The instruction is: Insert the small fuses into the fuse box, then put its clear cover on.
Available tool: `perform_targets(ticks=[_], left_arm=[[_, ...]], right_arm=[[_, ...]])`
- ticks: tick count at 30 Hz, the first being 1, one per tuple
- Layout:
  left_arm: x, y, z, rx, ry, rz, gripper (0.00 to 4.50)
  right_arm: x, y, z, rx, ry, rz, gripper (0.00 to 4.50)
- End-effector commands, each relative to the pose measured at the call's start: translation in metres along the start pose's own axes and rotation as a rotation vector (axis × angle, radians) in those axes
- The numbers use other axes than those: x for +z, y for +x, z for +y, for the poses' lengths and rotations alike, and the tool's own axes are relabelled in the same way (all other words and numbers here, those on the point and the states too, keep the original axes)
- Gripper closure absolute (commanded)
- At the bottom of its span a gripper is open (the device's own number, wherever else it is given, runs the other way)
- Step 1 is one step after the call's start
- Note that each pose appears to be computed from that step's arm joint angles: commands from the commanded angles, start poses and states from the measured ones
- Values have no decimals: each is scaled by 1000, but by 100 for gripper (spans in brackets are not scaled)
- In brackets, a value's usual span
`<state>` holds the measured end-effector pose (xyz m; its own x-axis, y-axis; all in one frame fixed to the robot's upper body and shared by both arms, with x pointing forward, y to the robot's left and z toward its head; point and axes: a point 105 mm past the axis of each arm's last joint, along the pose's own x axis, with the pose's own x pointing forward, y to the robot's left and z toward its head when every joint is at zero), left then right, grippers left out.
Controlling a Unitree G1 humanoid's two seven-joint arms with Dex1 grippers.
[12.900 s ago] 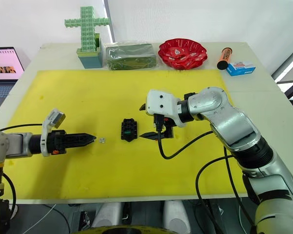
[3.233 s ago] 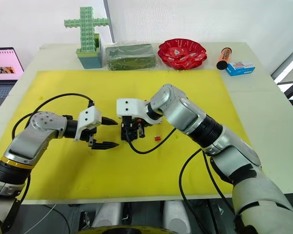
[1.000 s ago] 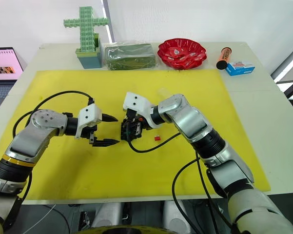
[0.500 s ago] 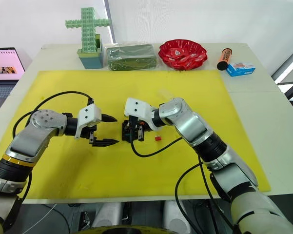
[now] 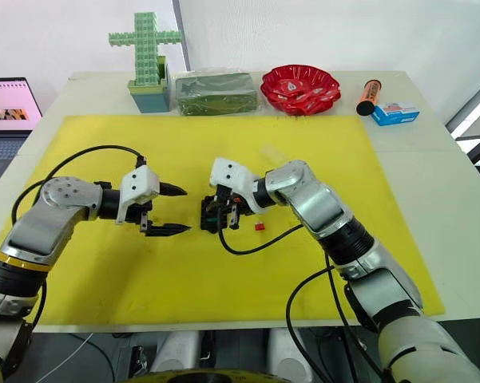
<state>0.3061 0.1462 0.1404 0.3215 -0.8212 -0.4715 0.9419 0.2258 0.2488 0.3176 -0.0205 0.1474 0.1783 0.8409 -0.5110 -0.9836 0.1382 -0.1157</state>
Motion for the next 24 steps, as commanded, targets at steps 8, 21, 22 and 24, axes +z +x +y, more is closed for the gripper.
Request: perform_targets(ticks=[8, 21, 22, 24], left_arm=[[17, -40, 4, 62, -39, -18, 0], [1, -94, -7, 111, -65, 135, 0], [1, -95, -6, 112, -65, 136, 0], [-1, -100, -3, 124, -70, 143, 0]], right_arm=[[41, -66, -9, -139, -71, -176, 449], [-27, -181, 6, -241, -123, 88, 222], [-31, -187, 7, -245, -112, 102, 186], [-41, -197, 10, -262, -84, 132, 117]])
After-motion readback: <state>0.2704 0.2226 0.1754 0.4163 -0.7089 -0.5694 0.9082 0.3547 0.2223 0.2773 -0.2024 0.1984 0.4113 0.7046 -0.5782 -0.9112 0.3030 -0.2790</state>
